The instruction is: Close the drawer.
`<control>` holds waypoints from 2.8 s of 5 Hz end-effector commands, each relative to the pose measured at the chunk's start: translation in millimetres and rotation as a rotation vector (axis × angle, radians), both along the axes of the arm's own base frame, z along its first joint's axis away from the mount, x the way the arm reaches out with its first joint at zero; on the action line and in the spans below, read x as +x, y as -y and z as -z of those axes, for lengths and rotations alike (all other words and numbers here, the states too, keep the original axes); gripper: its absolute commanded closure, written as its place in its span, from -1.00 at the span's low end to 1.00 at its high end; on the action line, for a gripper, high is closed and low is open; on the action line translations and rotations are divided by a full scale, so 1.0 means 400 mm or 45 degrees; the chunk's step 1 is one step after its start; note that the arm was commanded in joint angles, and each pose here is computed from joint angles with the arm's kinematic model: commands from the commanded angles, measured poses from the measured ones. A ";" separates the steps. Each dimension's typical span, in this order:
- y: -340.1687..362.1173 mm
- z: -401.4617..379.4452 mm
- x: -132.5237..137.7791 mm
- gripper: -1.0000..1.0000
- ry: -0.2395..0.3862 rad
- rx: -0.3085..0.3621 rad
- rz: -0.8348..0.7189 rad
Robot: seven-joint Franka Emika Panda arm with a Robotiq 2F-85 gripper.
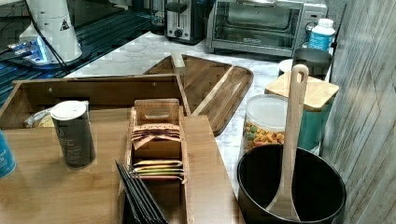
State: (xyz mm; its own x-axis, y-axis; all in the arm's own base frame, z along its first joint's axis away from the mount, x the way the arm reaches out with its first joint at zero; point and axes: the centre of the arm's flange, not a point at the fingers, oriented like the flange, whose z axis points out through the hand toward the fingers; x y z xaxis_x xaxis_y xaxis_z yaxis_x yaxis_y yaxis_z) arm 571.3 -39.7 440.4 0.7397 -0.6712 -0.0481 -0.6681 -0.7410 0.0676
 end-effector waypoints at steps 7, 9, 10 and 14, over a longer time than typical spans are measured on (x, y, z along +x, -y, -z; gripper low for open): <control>-0.013 0.384 -0.297 1.00 0.121 0.105 -0.886; 0.137 0.410 -0.354 1.00 0.009 0.113 -1.079; 0.196 0.411 -0.385 1.00 -0.052 0.140 -1.166; 0.288 0.439 -0.536 1.00 -0.050 0.241 -1.460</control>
